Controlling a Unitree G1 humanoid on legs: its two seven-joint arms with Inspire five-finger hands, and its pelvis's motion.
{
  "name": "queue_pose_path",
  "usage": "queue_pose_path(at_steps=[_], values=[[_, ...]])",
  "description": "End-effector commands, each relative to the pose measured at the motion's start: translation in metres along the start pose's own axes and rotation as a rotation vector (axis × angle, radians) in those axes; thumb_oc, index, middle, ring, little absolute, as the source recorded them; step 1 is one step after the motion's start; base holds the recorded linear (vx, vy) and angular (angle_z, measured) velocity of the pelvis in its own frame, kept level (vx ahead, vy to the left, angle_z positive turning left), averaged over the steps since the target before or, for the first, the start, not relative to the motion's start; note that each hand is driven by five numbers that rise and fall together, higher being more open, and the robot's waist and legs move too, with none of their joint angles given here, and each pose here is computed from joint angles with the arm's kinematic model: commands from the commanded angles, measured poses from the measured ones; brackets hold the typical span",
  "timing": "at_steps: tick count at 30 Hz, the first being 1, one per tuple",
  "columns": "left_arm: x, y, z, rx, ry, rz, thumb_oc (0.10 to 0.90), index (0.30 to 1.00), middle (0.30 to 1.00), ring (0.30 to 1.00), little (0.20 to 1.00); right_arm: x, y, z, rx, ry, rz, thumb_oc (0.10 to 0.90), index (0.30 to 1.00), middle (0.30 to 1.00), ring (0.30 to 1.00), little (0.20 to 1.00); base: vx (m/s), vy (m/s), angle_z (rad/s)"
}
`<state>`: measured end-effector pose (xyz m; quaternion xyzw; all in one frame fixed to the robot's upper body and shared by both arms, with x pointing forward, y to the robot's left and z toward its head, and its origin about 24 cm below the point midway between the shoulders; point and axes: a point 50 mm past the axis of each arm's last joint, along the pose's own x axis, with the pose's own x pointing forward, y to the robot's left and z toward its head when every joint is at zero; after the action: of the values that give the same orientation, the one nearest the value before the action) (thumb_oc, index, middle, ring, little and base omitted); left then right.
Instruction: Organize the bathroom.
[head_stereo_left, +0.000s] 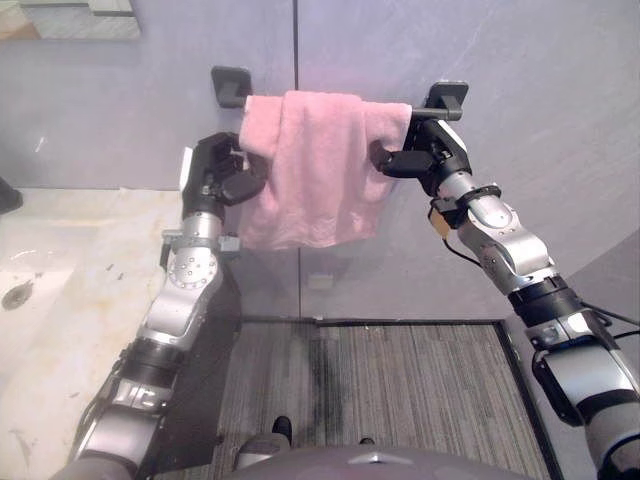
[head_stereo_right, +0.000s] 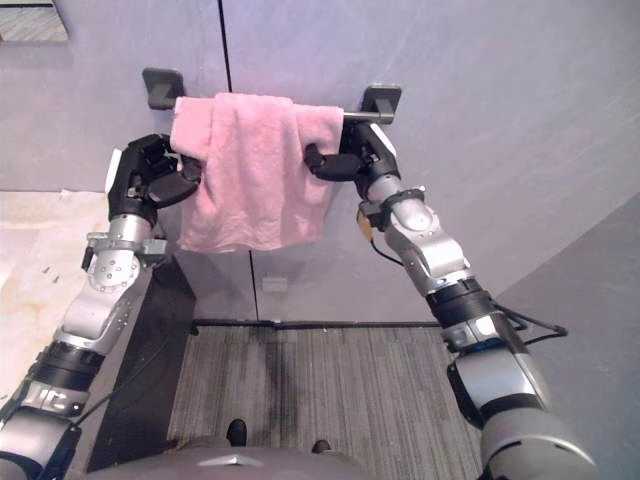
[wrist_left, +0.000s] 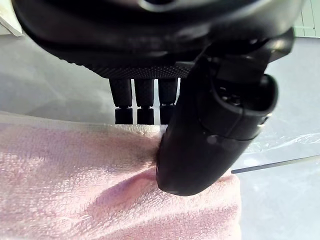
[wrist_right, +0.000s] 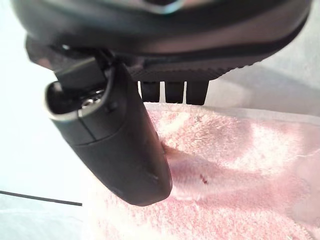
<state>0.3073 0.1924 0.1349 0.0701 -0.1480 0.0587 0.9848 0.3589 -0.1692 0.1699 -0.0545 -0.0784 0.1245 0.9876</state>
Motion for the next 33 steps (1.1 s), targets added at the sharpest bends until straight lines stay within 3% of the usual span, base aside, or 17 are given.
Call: queue_pose_path(at_steps=[1, 16, 17, 18, 19, 20, 29, 30, 31, 32, 33], values=[[0.002, 0.002, 0.013, 0.037, -0.088, 0.000, 0.400, 0.300, 0.300, 0.300, 0.300, 0.013, -0.004, 0.090, -0.046, -0.361, -0.018, 0.400, 0.300, 0.300, 0.300, 0.300, 0.00, 0.000, 0.00], [0.004, 0.017, 0.012, 0.056, -0.099, 0.102, 0.400, 0.300, 0.300, 0.300, 0.300, -0.012, -0.005, 0.027, 0.029, -0.226, -0.028, 0.402, 0.302, 0.302, 0.302, 0.302, -0.02, -0.007, -0.02], [0.003, 0.019, 0.012, 0.054, -0.101, 0.112, 0.400, 0.300, 0.300, 0.300, 0.300, -0.014, -0.005, 0.023, 0.034, -0.216, -0.034, 0.480, 0.420, 0.420, 0.420, 0.420, 0.00, 0.000, 0.00], [0.003, 0.021, 0.011, 0.055, -0.101, 0.121, 0.400, 0.300, 0.300, 0.300, 0.300, -0.017, -0.006, 0.017, 0.042, -0.203, -0.042, 0.659, 0.688, 0.688, 0.688, 0.688, 0.00, 0.000, 0.00], [0.002, 0.022, 0.011, 0.057, -0.101, 0.126, 0.400, 0.300, 0.300, 0.300, 0.300, -0.019, -0.008, 0.013, 0.056, -0.196, -0.051, 0.765, 0.848, 0.848, 0.848, 0.848, 0.00, 0.000, 0.00], [0.002, 0.022, 0.011, 0.058, -0.101, 0.127, 0.400, 0.300, 0.300, 0.300, 0.300, -0.021, -0.008, 0.010, 0.071, -0.192, -0.055, 0.800, 0.900, 0.900, 0.900, 0.900, 0.00, 0.000, 0.00], [-0.001, 0.024, 0.007, 0.068, -0.093, 0.123, 0.400, 0.300, 0.300, 0.300, 0.300, -0.033, -0.015, -0.005, 0.120, -0.192, -0.104, 0.800, 0.900, 0.900, 0.900, 0.900, -0.01, -0.007, -0.06], [-0.001, 0.024, 0.007, 0.068, -0.092, 0.123, 0.400, 0.300, 0.300, 0.300, 0.300, -0.033, -0.015, -0.004, 0.119, -0.195, -0.105, 0.767, 0.851, 0.851, 0.851, 0.851, 0.00, -0.011, -0.08], [-0.001, 0.024, 0.007, 0.068, -0.091, 0.122, 0.400, 0.300, 0.300, 0.300, 0.300, -0.033, -0.016, -0.003, 0.121, -0.202, -0.106, 0.579, 0.568, 0.568, 0.568, 0.568, 0.00, -0.008, -0.07], [-0.001, 0.024, 0.007, 0.067, -0.090, 0.122, 0.400, 0.300, 0.300, 0.300, 0.300, -0.033, -0.016, -0.002, 0.120, -0.205, -0.107, 0.500, 0.451, 0.451, 0.451, 0.451, 0.00, -0.006, -0.07], [-0.001, 0.024, 0.006, 0.066, -0.088, 0.119, 0.400, 0.300, 0.300, 0.300, 0.300, -0.033, -0.017, -0.001, 0.117, -0.210, -0.108, 0.471, 0.406, 0.406, 0.406, 0.406, 0.00, -0.001, -0.04]])
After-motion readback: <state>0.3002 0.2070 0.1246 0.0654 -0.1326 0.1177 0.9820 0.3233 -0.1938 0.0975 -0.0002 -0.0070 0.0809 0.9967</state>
